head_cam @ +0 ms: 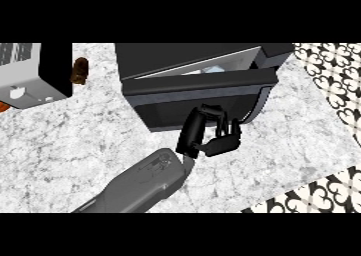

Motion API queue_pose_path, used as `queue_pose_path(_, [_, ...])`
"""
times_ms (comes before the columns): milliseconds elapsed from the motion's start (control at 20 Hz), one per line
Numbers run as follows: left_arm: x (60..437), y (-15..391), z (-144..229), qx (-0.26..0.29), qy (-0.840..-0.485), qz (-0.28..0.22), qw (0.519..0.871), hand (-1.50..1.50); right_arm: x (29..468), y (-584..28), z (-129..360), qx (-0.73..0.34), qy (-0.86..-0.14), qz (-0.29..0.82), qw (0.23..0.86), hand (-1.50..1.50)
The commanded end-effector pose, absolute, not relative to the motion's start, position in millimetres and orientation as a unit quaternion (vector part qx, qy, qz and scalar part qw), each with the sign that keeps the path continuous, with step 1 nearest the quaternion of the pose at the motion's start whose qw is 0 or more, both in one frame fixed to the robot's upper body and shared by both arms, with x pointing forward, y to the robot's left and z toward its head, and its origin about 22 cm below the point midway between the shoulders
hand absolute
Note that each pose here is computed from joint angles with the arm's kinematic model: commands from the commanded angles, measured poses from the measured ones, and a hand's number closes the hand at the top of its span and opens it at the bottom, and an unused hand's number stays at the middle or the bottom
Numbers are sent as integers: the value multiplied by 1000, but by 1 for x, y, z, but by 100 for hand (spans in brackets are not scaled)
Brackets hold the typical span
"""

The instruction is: Pick up the milk, place it into the microwave and close the microwave

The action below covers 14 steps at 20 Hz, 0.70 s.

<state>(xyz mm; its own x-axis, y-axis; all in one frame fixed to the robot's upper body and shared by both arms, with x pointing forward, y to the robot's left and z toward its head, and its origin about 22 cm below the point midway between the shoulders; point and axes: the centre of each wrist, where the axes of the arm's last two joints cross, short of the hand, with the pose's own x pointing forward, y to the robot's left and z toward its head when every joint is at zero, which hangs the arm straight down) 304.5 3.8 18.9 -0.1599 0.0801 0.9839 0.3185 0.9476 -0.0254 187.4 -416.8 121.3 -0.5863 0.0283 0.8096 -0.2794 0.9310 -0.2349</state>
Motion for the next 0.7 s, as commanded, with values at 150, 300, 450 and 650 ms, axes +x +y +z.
queue_pose_path(150, [332,4,42,-128,-779,-61,610,150,194,-427,139,65,-877,182,441,-150])
queue_pose_path(300, [335,5,40,-122,-783,-60,607,150,194,-433,138,63,-879,169,440,-150])
queue_pose_path(450, [338,4,44,-127,-784,-53,606,150,196,-438,145,58,-878,177,441,-150])
queue_pose_path(650, [339,4,41,-128,-786,-51,603,150,201,-442,156,49,-883,180,430,-150])
